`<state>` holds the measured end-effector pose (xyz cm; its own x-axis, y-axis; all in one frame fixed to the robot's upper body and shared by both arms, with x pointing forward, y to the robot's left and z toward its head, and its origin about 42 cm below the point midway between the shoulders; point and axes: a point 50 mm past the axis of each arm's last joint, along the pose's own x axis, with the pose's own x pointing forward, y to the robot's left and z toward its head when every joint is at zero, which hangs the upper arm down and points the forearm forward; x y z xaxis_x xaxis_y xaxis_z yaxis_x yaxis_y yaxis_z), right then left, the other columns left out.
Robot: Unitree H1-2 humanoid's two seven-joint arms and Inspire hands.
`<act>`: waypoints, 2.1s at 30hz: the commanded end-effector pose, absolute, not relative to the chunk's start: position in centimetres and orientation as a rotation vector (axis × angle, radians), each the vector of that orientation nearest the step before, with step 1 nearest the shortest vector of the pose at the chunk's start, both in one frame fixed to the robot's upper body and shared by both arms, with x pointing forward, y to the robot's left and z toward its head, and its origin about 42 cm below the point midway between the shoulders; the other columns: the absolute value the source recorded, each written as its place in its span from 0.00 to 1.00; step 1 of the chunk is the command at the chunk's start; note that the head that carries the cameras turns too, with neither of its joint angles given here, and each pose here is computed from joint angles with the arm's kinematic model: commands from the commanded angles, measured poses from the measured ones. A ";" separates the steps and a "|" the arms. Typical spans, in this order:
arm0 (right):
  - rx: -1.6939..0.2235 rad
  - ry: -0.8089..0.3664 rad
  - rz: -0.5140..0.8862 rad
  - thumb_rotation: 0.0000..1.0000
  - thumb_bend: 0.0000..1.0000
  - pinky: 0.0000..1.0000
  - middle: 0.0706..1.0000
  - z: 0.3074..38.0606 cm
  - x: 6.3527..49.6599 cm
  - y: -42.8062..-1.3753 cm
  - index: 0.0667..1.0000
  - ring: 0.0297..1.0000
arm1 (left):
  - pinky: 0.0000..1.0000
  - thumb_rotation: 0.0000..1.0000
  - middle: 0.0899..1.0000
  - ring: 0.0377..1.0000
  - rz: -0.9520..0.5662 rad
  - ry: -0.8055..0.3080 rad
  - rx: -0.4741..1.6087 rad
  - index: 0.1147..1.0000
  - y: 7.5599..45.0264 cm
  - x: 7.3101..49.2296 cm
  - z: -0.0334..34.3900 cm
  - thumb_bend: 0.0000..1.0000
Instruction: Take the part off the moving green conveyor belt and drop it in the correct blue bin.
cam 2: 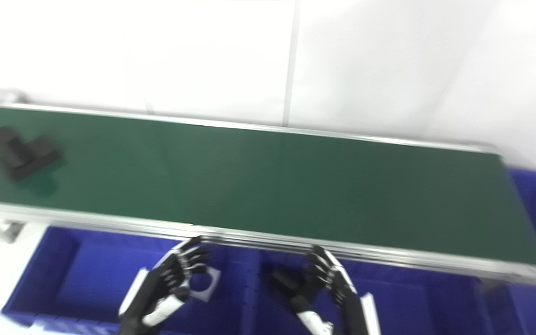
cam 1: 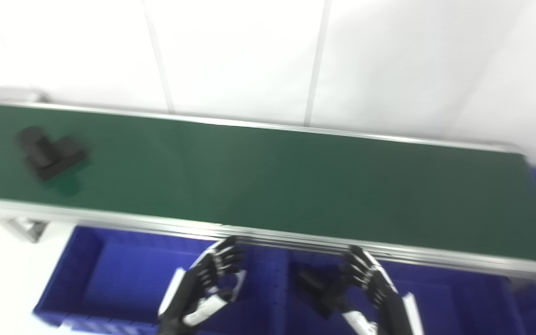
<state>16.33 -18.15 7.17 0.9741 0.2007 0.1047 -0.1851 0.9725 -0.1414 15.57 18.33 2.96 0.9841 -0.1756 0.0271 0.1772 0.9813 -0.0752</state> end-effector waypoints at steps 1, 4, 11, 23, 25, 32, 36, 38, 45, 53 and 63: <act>-0.118 -0.207 0.195 0.57 0.54 0.71 0.80 7.9 16.8 -18.2 0.86 0.77 | 0.73 0.64 0.79 0.78 -0.177 -0.076 -0.071 0.83 18.0 16.2 3.5 0.84; -0.120 -0.207 0.196 0.58 0.54 0.71 0.80 7.5 17.0 -18.5 0.86 0.77 | 0.73 0.64 0.79 0.77 -0.176 -0.067 -0.073 0.83 17.7 16.5 3.1 0.86; -0.121 -0.212 0.188 0.60 0.52 0.70 0.80 7.0 17.3 -18.9 0.86 0.76 | 0.71 0.62 0.78 0.76 -0.176 -0.054 -0.066 0.81 17.3 16.9 2.7 0.85; -0.121 -0.214 0.181 0.58 0.48 0.69 0.80 6.9 17.5 -19.0 0.86 0.76 | 0.72 0.60 0.78 0.77 -0.174 -0.046 -0.076 0.81 17.3 17.1 2.4 0.86; -0.116 -0.218 0.179 0.58 0.48 0.69 0.79 6.9 17.6 -18.9 0.86 0.76 | 0.72 0.60 0.78 0.77 -0.176 -0.046 -0.076 0.81 17.2 17.1 2.4 0.85; -0.120 -0.264 0.173 0.61 0.49 0.67 0.79 8.1 18.0 -18.6 0.86 0.76 | 0.71 0.58 0.77 0.76 -0.177 -0.044 -0.067 0.81 17.2 17.2 2.3 0.83; -0.123 -0.305 0.193 0.62 0.49 0.67 0.79 9.4 18.4 -18.4 0.87 0.76 | 0.71 0.57 0.77 0.76 -0.179 -0.044 -0.065 0.80 17.2 17.3 2.3 0.82; -0.121 -0.321 0.205 0.63 0.50 0.68 0.78 10.0 18.5 -18.2 0.86 0.76 | 0.71 0.57 0.77 0.76 -0.180 -0.043 -0.065 0.81 17.2 17.3 2.3 0.82; -0.146 -0.400 0.247 0.64 0.52 0.66 0.78 13.0 19.7 -17.4 0.85 0.75 | 0.71 0.57 0.77 0.76 -0.184 -0.039 -0.064 0.81 17.1 17.3 2.2 0.81; -0.162 -0.464 0.276 0.66 0.46 0.64 0.78 16.6 22.1 -16.3 0.84 0.74 | 0.71 0.57 0.77 0.76 -0.185 -0.040 -0.064 0.81 17.0 17.4 2.2 0.81; -0.252 -0.472 0.319 0.55 0.51 0.62 0.78 20.5 26.2 -15.1 0.83 0.75 | 0.71 0.57 0.77 0.75 -0.188 -0.035 -0.046 0.81 16.8 17.7 2.0 0.81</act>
